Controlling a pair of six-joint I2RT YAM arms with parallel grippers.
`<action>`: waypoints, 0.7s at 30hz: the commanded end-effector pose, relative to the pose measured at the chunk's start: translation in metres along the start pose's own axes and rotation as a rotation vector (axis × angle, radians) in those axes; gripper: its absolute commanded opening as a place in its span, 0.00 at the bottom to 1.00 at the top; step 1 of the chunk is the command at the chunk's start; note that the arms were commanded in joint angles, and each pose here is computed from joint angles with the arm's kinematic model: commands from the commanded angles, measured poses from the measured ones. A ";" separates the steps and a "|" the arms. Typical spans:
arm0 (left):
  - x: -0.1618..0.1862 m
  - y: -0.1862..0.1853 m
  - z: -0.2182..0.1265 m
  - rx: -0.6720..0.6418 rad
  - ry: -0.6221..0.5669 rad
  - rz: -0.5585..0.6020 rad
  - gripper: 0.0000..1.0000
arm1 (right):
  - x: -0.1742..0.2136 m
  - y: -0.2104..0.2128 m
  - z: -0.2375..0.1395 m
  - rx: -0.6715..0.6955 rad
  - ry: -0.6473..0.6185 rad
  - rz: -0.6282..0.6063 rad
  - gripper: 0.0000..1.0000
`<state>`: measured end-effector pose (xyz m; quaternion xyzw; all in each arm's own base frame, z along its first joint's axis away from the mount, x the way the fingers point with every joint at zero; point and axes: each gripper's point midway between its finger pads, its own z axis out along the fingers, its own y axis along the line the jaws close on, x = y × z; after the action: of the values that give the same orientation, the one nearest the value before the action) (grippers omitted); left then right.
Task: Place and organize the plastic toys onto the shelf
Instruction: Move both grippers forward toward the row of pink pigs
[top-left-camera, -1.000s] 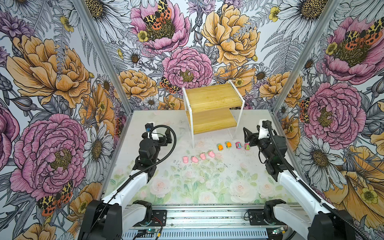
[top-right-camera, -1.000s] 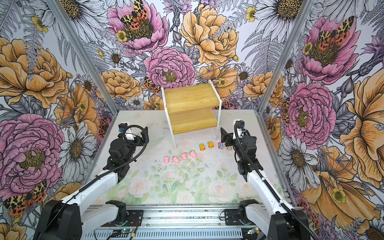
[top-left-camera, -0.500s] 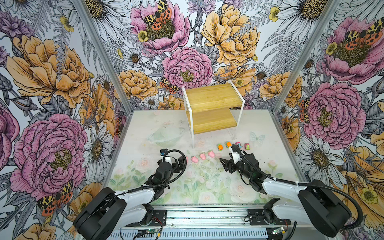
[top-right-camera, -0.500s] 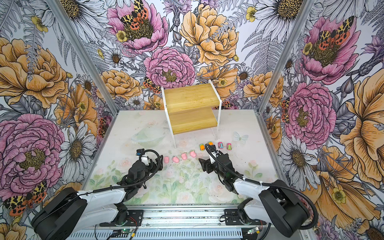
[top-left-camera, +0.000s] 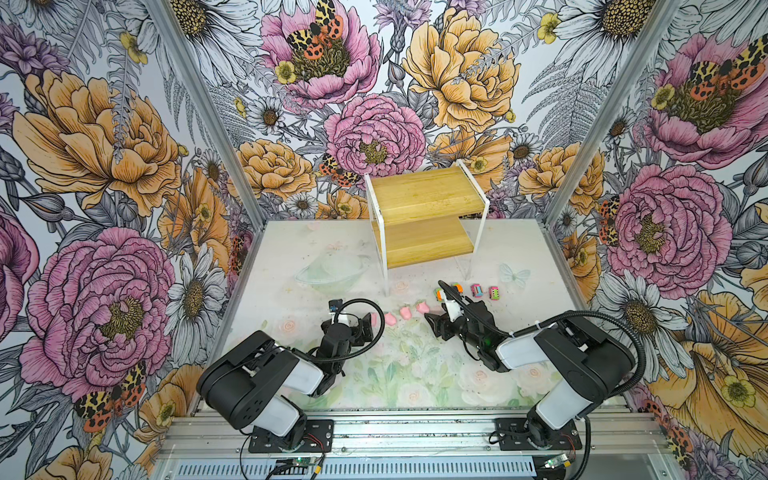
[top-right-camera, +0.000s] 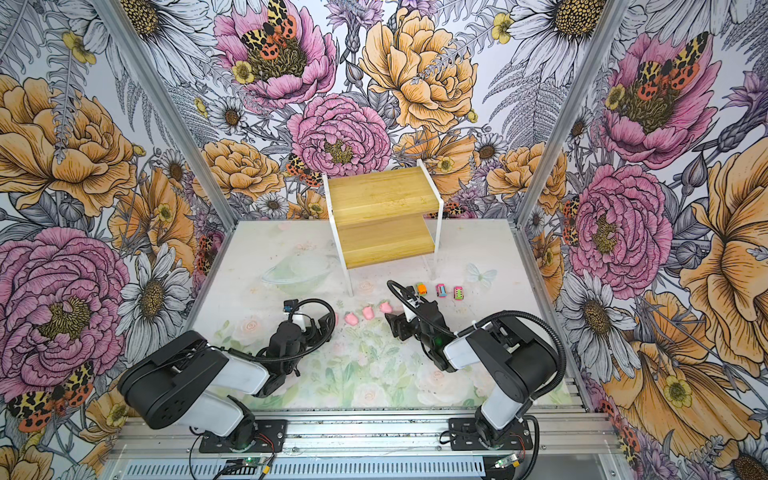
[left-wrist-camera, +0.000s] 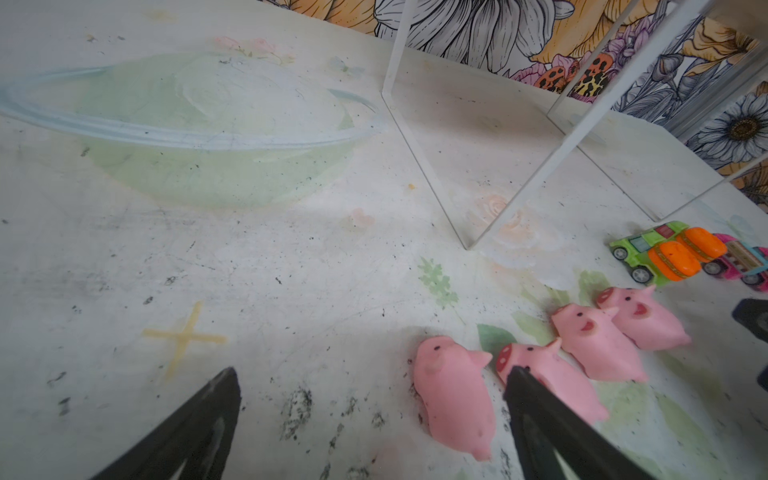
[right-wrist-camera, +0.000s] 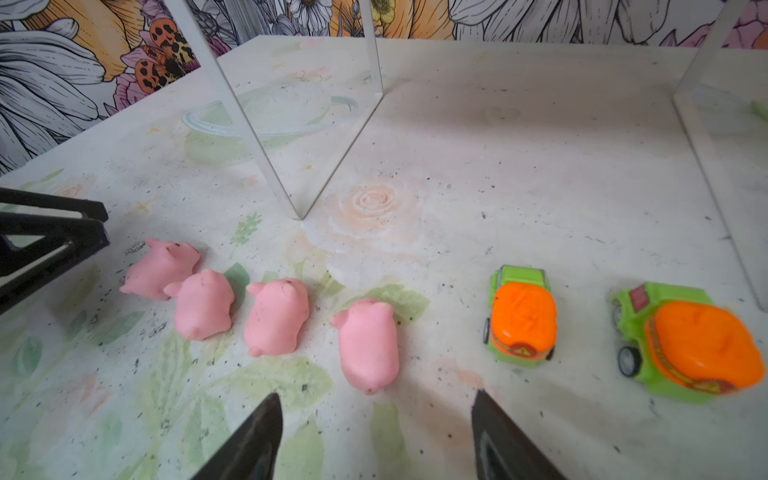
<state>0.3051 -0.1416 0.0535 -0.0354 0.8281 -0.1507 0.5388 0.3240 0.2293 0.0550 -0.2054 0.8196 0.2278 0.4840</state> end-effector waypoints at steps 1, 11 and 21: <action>-0.013 -0.013 0.000 0.084 -0.077 -0.013 0.99 | -0.017 0.007 0.009 -0.029 -0.055 -0.009 0.71; -0.008 -0.008 0.004 0.074 -0.062 0.003 0.99 | -0.007 0.006 0.024 -0.029 -0.011 -0.034 0.70; -0.011 -0.009 0.004 0.095 -0.055 0.022 0.99 | -0.002 0.007 0.037 -0.040 0.007 -0.044 0.69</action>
<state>0.3119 -0.1444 0.0567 -0.0186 0.8116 -0.1720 0.5580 0.3435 0.2485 0.0378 -0.2243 0.8212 0.2268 0.4732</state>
